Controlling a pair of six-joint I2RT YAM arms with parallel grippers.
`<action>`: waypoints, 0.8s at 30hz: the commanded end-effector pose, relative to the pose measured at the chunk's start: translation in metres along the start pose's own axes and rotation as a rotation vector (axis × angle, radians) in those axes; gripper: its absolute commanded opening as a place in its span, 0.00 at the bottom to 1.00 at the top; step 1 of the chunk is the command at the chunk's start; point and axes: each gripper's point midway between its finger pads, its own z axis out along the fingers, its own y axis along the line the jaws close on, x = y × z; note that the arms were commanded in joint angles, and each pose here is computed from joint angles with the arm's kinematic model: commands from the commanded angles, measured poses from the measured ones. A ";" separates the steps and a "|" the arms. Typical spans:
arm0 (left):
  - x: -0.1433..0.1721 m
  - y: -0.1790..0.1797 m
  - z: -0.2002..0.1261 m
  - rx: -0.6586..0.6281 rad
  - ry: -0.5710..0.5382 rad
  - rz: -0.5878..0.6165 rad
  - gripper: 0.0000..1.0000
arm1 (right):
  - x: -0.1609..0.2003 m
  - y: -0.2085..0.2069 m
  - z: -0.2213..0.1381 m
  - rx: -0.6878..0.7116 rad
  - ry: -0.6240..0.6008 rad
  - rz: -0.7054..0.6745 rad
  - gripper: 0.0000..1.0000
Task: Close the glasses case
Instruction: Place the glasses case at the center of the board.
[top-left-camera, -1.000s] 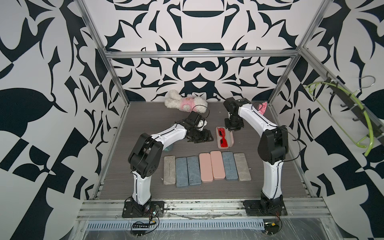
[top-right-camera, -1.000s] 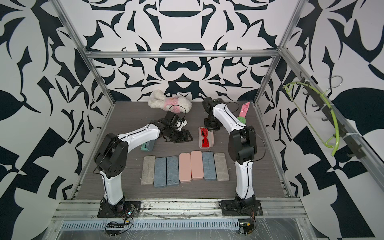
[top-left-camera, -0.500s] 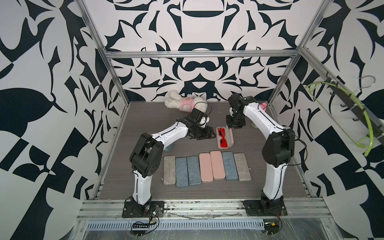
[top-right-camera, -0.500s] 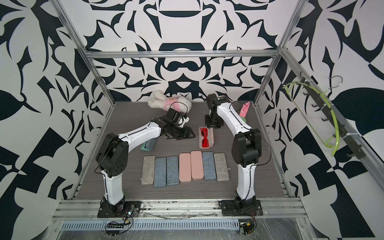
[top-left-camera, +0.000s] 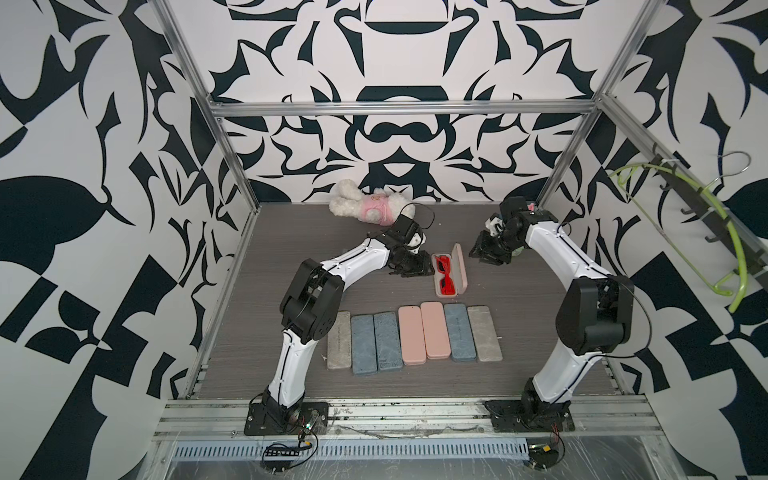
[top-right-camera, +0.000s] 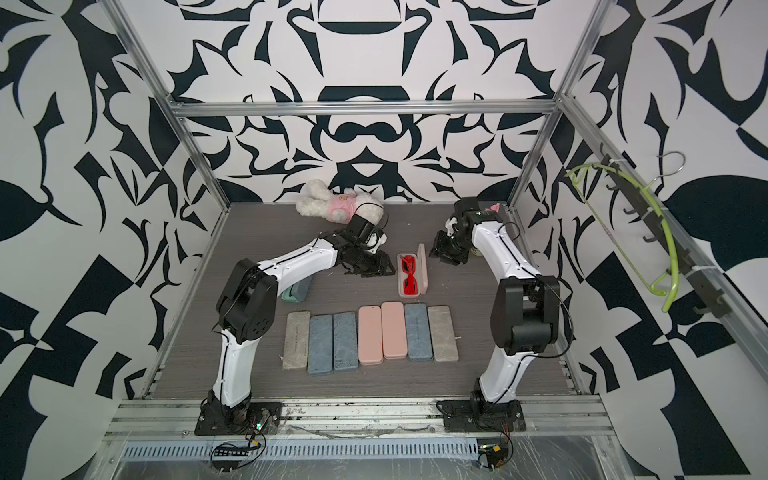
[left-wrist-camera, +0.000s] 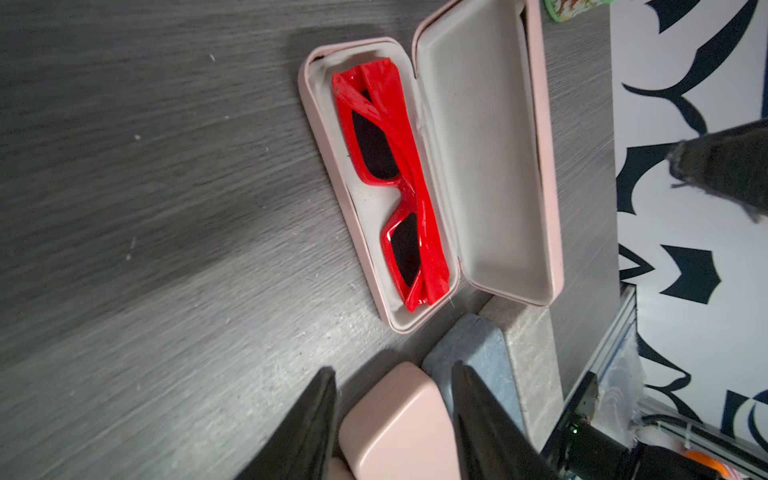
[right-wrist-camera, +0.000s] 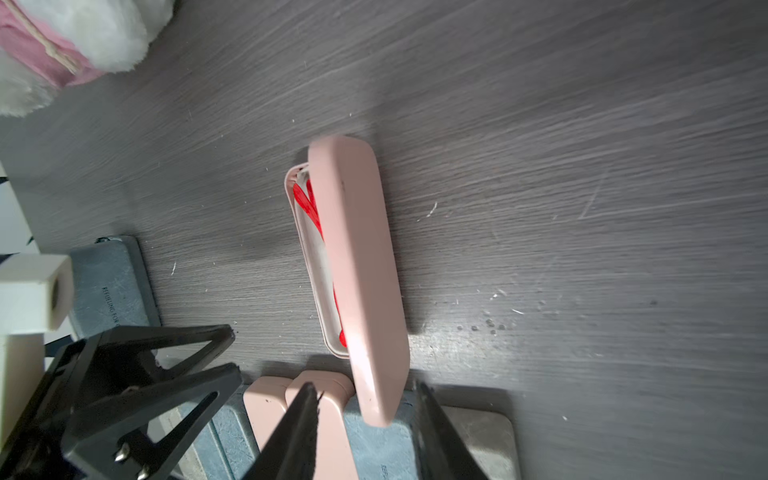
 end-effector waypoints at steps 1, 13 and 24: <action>0.001 0.002 0.009 -0.012 0.024 0.009 0.46 | -0.011 0.017 -0.015 -0.125 -0.090 -0.012 0.38; 0.011 0.005 0.035 -0.007 0.071 0.017 0.41 | -0.004 0.011 0.002 -0.195 -0.140 -0.041 0.30; 0.021 0.012 0.054 -0.027 0.109 0.015 0.35 | -0.003 0.009 0.012 -0.237 -0.144 -0.085 0.27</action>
